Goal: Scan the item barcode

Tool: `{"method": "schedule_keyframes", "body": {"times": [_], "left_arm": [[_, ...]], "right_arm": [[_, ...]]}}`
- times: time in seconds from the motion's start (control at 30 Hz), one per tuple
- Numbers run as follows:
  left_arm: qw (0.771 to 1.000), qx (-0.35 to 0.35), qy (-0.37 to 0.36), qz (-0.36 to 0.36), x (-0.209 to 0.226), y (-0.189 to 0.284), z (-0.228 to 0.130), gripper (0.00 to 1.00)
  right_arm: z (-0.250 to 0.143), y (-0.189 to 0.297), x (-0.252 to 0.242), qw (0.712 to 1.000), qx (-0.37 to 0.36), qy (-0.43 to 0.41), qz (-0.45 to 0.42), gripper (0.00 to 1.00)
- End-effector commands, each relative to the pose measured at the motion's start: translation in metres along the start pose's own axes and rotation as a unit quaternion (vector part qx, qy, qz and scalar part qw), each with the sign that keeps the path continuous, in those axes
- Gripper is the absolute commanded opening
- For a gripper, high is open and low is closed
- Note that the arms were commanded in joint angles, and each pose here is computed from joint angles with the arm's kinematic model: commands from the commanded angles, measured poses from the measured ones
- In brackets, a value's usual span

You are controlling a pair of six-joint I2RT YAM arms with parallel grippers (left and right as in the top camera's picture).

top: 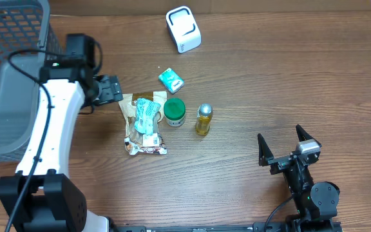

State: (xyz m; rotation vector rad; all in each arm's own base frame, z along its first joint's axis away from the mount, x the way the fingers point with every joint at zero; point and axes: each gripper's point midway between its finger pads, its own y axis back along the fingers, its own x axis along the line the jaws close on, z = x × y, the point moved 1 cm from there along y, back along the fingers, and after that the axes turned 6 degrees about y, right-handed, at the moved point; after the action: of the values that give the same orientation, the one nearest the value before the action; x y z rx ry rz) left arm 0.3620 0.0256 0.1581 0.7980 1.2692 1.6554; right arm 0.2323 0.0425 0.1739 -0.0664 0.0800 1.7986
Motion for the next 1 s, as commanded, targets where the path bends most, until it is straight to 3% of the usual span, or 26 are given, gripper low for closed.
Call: {"method": "schedule_keyframes", "body": {"times": [0.0, 0.23, 0.97], "left_arm": [[1.000, -0.021, 0.008, 0.020, 0.022, 0.010, 0.013, 1.00], [0.999, -0.021, 0.039, 0.028, 0.044, 0.008, 0.018, 1.00], [0.999, -0.021, 0.038, 0.028, 0.044, 0.008, 0.018, 0.99]], "right_arm": [[-0.004, 0.000, -0.002, 1.000, 0.003, 0.001, -0.006, 1.00], [-0.004, 0.000, -0.002, 1.000, 0.003, 0.001, -0.006, 1.00], [-0.004, 0.000, -0.002, 1.000, 0.003, 0.001, -0.006, 1.00]]}}
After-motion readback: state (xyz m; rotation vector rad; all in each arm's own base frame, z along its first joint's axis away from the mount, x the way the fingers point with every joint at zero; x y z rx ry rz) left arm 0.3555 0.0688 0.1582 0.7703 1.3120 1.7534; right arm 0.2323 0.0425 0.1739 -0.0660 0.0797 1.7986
